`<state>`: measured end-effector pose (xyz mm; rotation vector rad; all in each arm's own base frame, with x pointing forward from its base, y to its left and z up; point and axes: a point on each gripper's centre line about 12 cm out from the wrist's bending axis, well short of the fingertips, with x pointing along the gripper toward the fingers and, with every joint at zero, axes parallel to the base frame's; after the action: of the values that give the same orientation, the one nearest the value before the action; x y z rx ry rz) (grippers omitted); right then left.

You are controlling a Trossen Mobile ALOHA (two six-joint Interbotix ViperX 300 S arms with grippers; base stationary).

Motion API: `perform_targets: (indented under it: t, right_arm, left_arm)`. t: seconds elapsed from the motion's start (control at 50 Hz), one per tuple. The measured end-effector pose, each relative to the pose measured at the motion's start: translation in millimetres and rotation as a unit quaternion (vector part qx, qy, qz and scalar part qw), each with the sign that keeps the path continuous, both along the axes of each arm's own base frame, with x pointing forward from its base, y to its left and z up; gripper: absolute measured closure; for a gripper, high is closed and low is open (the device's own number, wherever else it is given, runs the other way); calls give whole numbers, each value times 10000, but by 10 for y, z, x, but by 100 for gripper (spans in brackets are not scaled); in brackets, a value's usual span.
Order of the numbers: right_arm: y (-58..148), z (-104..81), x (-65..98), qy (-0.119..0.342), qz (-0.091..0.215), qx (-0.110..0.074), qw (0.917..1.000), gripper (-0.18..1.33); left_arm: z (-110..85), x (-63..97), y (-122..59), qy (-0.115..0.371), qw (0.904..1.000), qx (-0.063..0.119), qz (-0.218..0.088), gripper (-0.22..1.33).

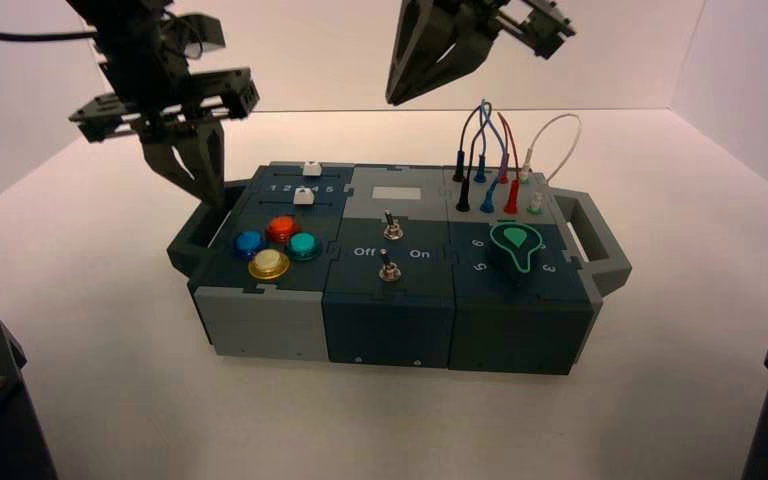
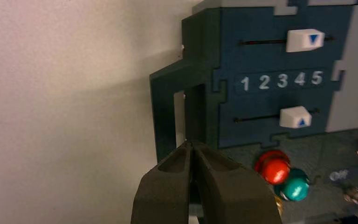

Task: Flip the top switch on with the right gripper.

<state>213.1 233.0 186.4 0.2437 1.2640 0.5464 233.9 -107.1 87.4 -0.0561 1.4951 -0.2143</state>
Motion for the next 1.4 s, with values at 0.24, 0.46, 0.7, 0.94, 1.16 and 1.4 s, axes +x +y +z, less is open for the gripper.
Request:
perform_targets:
  t: [0.24, 0.46, 0.7, 0.94, 1.16, 1.4]
  right_arm:
    - [71, -79, 64, 179, -55, -82, 9998, 129]
    - [77, -183, 63, 465, -257, -164, 9985, 129]
    - [116, -269, 6, 812, -462, -238, 9953, 129]
    - [249, -440, -59, 1056, -483, -388, 9925, 129]
    - [307, -581, -18, 1131, -547, -483, 9909, 129]
    - [315, -682, -12, 1191, -571, -571, 9896, 129]
  left_arm:
    - [-128, 39, -32, 43, 10000, 52, -17, 128]
    - [-183, 60, -49, 54, 10000, 70, -29, 127]
    - [-226, 112, -54, -2, 9999, 97, -34, 128]
    - [-305, 186, -74, -54, 9999, 118, -16, 128]
    - [-317, 208, -82, -56, 9999, 120, -22, 128]
    - [-317, 210, -78, -57, 9999, 120, -22, 128]
